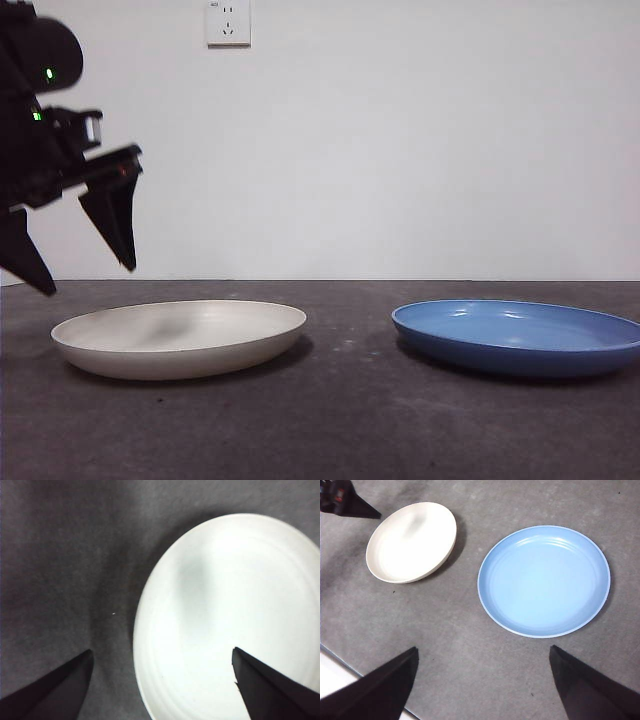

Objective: Pick up the white plate, put it on the blue plate, put it on desk

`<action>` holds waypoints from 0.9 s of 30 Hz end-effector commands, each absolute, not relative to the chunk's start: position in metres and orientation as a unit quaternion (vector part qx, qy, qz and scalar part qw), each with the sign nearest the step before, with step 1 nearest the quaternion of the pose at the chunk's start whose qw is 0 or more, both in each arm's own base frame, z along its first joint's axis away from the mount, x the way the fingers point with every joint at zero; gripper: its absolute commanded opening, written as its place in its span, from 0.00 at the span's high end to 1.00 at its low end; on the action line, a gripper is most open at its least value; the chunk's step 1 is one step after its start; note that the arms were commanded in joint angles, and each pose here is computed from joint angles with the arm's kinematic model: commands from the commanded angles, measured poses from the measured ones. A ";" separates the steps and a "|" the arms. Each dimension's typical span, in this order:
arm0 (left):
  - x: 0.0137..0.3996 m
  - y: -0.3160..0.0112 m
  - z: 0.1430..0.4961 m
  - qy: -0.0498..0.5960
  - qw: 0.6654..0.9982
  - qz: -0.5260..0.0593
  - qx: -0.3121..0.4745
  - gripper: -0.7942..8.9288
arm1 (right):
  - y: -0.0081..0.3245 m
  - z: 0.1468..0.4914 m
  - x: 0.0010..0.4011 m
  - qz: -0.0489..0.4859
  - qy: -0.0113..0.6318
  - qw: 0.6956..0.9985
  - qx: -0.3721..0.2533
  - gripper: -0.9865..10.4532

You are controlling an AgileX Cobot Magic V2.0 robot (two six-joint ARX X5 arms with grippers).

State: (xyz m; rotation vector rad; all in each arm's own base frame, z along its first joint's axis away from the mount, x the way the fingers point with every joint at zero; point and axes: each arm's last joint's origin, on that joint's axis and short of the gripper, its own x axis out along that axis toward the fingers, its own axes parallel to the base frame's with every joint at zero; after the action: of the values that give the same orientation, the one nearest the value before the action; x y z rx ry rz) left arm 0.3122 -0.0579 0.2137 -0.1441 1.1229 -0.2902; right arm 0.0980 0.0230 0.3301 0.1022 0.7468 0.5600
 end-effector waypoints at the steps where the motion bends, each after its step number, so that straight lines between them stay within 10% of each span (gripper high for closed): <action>1: 0.322 -0.061 0.207 0.531 0.834 -0.138 -0.065 0.47 | 0.023 0.336 0.098 0.270 0.351 0.895 0.051 0.55; 14: 0.332 -0.067 0.183 0.551 0.820 -0.138 -0.064 0.48 | 0.023 0.336 0.098 0.270 0.351 0.895 0.051 0.55; 27: 0.330 -0.066 0.182 0.562 0.814 -0.130 -0.073 0.74 | 0.023 0.336 0.098 0.270 0.351 0.895 0.051 0.55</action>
State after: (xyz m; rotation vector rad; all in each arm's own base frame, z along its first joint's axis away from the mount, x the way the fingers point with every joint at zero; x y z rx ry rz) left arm 0.3246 -0.0643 0.1818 -0.1491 1.2011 -0.2827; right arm 0.0980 0.0230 0.3301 0.1016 0.7469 0.5586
